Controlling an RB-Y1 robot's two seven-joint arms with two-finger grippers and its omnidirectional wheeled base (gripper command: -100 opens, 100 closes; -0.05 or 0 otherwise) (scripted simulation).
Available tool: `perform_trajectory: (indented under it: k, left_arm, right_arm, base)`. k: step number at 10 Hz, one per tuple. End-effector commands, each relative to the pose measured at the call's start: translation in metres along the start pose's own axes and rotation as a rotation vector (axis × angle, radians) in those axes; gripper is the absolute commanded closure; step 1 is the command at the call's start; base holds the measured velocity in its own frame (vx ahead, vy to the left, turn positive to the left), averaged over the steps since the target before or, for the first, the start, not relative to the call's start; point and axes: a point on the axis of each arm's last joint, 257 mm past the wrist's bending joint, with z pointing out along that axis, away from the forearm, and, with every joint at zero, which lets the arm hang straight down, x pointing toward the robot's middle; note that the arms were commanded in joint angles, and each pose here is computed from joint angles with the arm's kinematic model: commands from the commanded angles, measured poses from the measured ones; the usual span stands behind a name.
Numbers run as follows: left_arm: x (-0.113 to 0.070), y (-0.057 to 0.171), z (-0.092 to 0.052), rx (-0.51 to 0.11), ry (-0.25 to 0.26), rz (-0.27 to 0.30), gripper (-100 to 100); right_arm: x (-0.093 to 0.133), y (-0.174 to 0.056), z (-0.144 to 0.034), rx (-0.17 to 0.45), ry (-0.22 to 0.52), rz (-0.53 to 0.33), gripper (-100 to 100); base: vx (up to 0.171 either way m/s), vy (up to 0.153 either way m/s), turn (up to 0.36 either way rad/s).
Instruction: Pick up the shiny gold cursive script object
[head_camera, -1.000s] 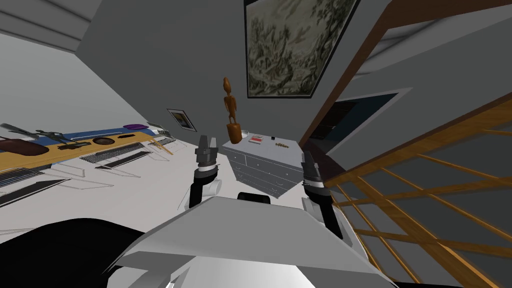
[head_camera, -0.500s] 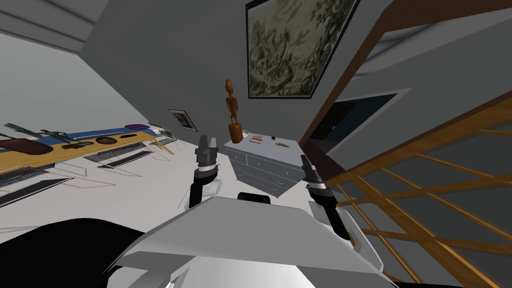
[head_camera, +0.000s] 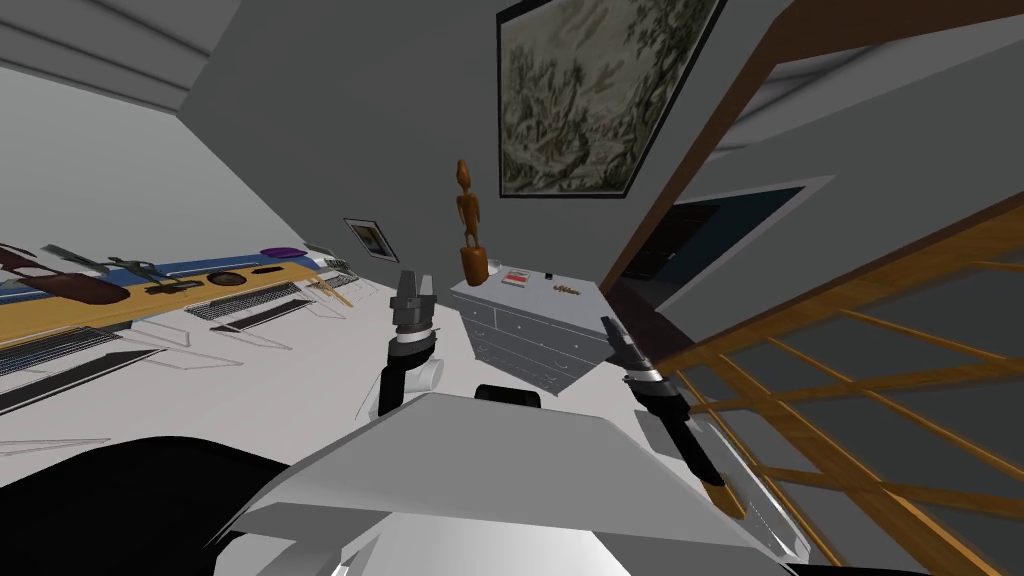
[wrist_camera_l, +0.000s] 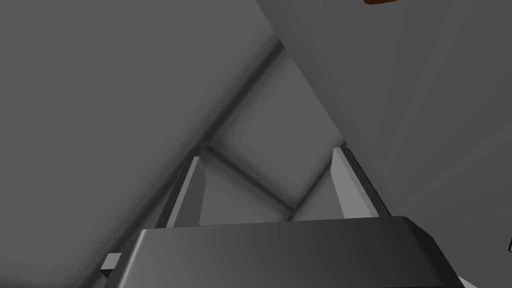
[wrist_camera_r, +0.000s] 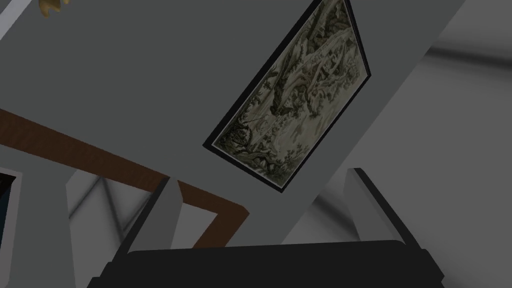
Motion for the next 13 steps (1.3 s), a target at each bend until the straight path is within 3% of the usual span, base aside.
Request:
perform_trajectory:
  k: [1, 2, 3, 4, 5, 13]
  left_arm:
    - [0.000, 0.000, 0.000, 0.000, 0.000, 0.000, 0]
    - [0.000, 0.000, 0.000, 0.000, 0.000, 0.000, 0]
    - [0.000, 0.000, 0.000, 0.000, 0.000, 0.000, 0]
    - [0.000, 0.000, 0.000, 0.000, 0.000, 0.000, 0]
    - [0.000, 0.000, 0.000, 0.000, 0.000, 0.000, 0]
    - [0.000, 0.000, 0.000, 0.000, 0.000, 0.000, 0]
  right_arm:
    - [0.002, -0.006, -0.001, 0.000, 0.032, -0.029, -100]
    - [0.003, -0.023, -0.009, 0.017, 0.075, -0.072, -100]
    - [0.003, -0.023, -0.008, 0.009, 0.087, -0.081, -100]
    - [0.004, -0.039, -0.016, 0.025, 0.131, -0.122, -100]
    - [0.004, -0.040, -0.015, 0.019, 0.145, -0.132, -100]
    - [-0.006, -0.106, -0.049, 0.047, 0.401, -0.327, -100]
  base:
    - [-0.014, 0.006, 0.025]
    - [-0.014, 0.006, 0.057]
    - [-0.012, 0.003, 0.041]
    - [-0.014, 0.004, 0.077]
    - [-0.013, 0.002, 0.049]
    - [-0.011, -0.001, 0.098]
